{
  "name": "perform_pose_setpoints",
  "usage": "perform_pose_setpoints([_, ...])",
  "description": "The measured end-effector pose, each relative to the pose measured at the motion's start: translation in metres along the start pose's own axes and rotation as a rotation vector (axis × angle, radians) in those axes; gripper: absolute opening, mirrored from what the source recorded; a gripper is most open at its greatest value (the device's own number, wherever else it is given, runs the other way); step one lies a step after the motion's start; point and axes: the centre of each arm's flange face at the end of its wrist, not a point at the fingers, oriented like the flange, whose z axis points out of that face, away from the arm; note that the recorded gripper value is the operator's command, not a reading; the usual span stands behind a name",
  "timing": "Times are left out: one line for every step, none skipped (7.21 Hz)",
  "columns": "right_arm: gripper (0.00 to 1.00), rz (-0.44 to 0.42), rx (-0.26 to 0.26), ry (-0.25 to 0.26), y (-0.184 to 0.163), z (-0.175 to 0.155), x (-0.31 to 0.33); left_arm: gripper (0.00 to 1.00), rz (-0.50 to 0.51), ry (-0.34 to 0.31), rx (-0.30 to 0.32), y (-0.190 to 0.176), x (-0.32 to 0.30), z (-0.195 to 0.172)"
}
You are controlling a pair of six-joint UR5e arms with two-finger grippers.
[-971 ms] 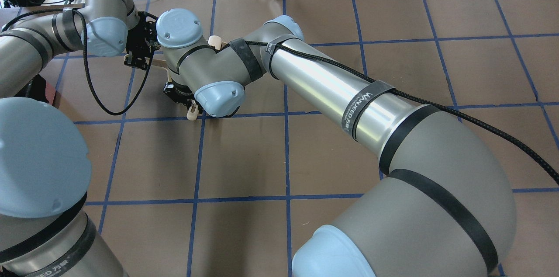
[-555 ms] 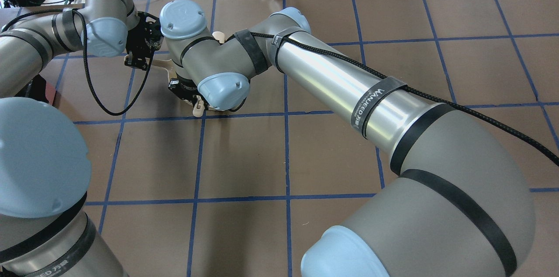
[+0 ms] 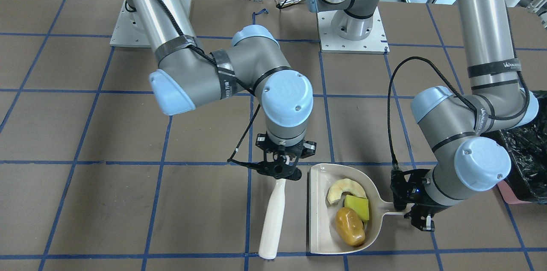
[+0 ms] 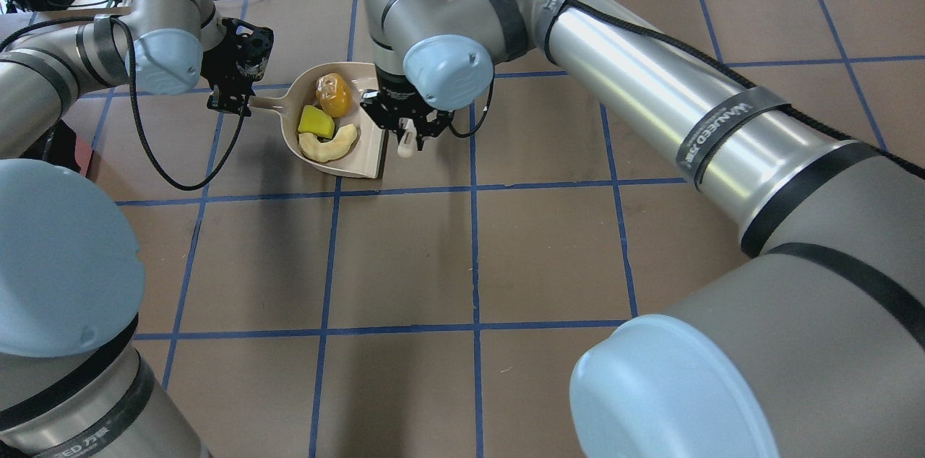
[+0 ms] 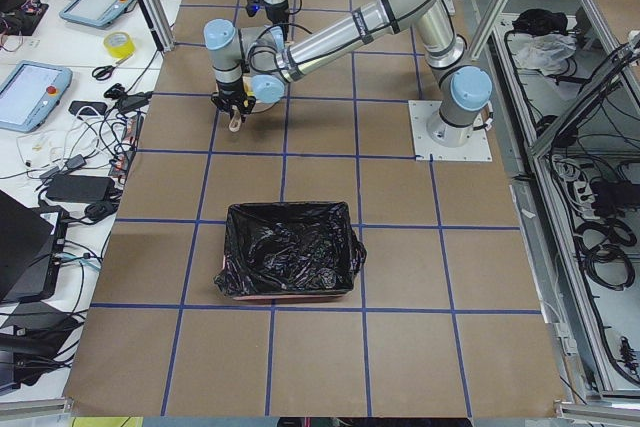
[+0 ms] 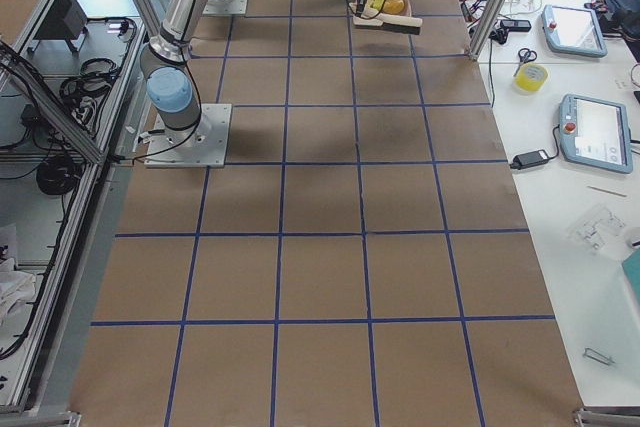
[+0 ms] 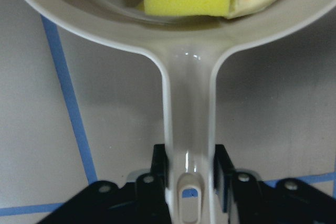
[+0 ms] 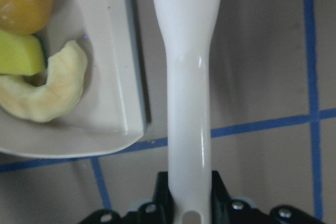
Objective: Sweep and dump trash into bin
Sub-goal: 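Lift the loaded dustpan with the left gripper while the right gripper withdraws the brush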
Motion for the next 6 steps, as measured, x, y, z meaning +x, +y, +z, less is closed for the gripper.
perform_pose_setpoints([0.0, -0.005, -0.022, 0.026, -0.021, -0.008, 0.042, 0.0, -0.002, -0.005, -0.001, 0.003, 0.001, -0.006])
perform_pose_setpoints([0.0, -0.014, -0.043, 0.047, -0.038, -0.011, 0.089, 0.0, -0.011, -0.005, -0.002, 0.014, 0.004, -0.019])
perform_pose_setpoints([0.0, -0.032, -0.068, 0.066, -0.051, -0.009, 0.139, 0.0, -0.015, 0.002, -0.001, 0.033, 0.011, -0.036])
perform_pose_setpoints([0.0, -0.058, -0.091, 0.1, -0.059, -0.004, 0.185, 0.0, -0.002, 0.01, 0.001, 0.057, 0.02, -0.055])
perform_pose_setpoints([0.0, -0.091, -0.107, 0.132, -0.062, -0.001, 0.222, 0.0, 0.021, 0.016, 0.018, 0.087, 0.032, -0.069])
perform_pose_setpoints([0.0, -0.106, -0.114, 0.144, -0.061, -0.005, 0.255, 0.0, 0.044, 0.02, 0.048, 0.126, 0.047, -0.08])
